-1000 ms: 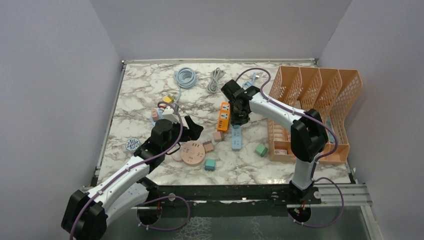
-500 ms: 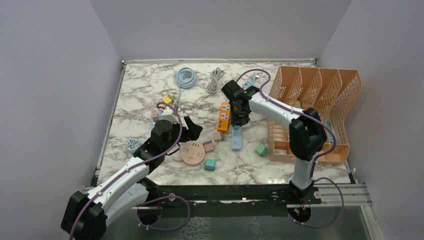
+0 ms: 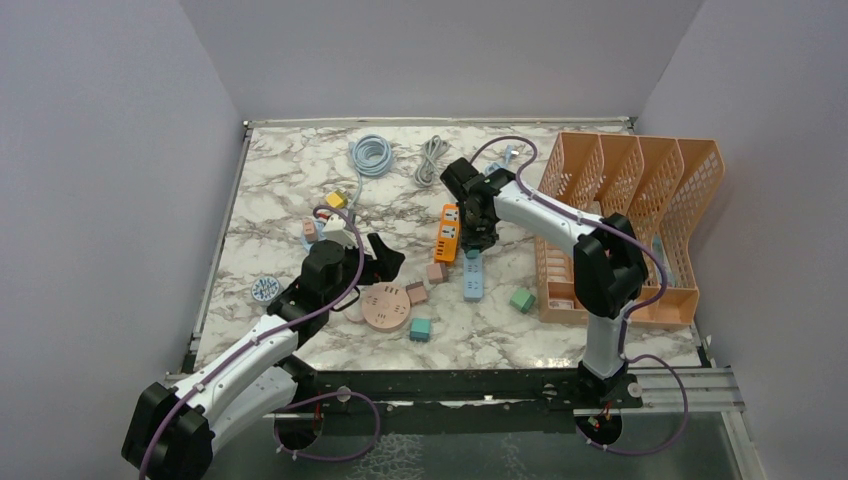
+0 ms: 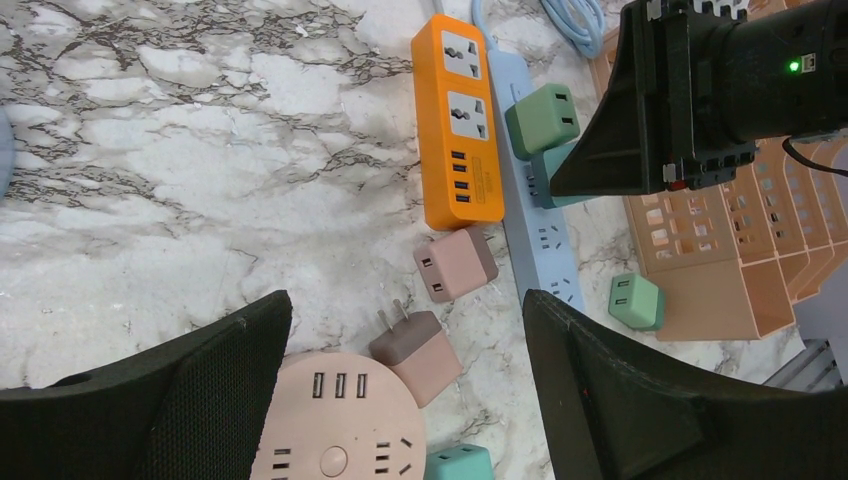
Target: Insert the plug
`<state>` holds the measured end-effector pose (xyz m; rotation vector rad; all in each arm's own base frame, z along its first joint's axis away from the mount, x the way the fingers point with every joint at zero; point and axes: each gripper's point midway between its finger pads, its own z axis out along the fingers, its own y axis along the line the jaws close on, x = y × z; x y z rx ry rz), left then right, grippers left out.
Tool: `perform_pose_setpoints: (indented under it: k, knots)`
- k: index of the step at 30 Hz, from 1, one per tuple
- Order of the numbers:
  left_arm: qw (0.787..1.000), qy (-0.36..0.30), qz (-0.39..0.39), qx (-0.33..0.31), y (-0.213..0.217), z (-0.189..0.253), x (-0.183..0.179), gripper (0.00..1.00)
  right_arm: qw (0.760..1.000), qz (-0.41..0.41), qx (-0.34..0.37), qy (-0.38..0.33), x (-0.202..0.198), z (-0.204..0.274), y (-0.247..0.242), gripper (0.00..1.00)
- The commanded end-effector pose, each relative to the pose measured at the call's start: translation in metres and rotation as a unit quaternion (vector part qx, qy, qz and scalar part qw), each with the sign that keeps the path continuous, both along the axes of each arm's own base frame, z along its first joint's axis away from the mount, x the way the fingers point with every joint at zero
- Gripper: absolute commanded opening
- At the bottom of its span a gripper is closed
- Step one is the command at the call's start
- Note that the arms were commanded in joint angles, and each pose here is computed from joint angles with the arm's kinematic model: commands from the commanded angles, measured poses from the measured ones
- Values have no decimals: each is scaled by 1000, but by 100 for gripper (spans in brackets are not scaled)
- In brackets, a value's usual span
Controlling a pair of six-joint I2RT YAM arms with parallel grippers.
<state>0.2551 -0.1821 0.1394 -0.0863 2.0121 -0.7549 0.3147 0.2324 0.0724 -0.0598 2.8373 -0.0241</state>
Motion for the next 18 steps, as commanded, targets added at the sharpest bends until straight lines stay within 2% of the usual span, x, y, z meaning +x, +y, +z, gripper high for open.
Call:
perform_pose_setpoints:
  k: [1, 8, 13, 18]
  knots:
    - [1000, -16, 13, -6, 3, 7, 4, 88, 997, 1, -63, 48, 0, -50, -19, 1]
    - [1000, -16, 16, -4, 4, 7, 4, 88, 994, 4, -86, 66, -1, -68, -25, 1]
    - [1000, -14, 17, -3, 4, 5, 5, 88, 994, 1, -82, 76, -8, -83, -26, 1]
    - [1000, -14, 18, -2, 4, 5, 5, 88, 991, 12, -69, 114, -26, -113, -25, 1]
